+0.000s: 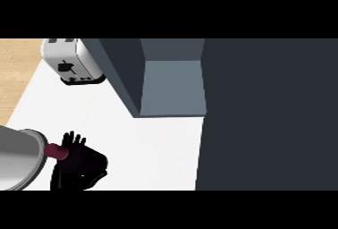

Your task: Pick up the wine, place it into the cabinet and close the cabinet

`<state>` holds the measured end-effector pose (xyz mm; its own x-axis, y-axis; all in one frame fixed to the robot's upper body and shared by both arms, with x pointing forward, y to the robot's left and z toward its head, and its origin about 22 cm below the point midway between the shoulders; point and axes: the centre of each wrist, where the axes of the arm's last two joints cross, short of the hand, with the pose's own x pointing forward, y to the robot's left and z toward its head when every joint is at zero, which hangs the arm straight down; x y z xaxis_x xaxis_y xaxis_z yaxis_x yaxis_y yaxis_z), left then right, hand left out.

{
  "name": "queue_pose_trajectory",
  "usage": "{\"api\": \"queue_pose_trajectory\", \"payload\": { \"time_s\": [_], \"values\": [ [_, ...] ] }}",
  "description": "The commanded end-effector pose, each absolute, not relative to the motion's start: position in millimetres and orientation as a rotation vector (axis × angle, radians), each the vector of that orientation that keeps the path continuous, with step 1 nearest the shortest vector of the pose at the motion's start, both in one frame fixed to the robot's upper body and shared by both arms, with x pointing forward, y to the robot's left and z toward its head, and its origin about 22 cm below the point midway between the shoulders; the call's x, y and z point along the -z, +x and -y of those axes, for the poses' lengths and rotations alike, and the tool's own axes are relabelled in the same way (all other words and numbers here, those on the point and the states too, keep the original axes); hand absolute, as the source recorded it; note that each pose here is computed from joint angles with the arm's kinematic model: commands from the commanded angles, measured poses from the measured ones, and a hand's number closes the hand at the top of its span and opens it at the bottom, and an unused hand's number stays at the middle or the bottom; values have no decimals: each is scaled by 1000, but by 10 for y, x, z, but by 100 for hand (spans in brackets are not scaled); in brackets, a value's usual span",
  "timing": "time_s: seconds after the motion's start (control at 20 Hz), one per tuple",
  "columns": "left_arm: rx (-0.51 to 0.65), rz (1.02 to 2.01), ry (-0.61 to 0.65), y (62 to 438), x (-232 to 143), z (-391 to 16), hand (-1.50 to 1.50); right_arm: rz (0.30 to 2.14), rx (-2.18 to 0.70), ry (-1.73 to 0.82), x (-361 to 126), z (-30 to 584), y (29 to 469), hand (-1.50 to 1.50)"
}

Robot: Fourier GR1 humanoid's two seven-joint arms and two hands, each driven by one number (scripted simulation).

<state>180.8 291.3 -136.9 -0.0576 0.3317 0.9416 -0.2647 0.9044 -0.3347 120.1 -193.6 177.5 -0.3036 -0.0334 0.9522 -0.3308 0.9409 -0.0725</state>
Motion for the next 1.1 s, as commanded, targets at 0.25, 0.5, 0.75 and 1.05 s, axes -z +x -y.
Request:
{"api": "queue_pose_trajectory", "payload": {
  "time_s": [0.25, 0.5, 0.75, 1.05],
  "values": [
    [-437, 1585, -56, 1940, 1310, -2905, 150, 1942, -318, 331, -2134, 2125, 766, -150],
    [-417, 1650, -1, 1920, 1241, -2685, 150, 1943, -268, 320, -2074, 2085, 780, -150],
    [-367, 1706, -32, 2065, 1174, -2764, 150, 1952, -270, 329, -2084, 2011, 891, -150],
    [-360, 1775, -183, 2063, 1079, -2798, 150, 1940, -266, 331, -2104, 2049, 821, -150]
  ]
}}
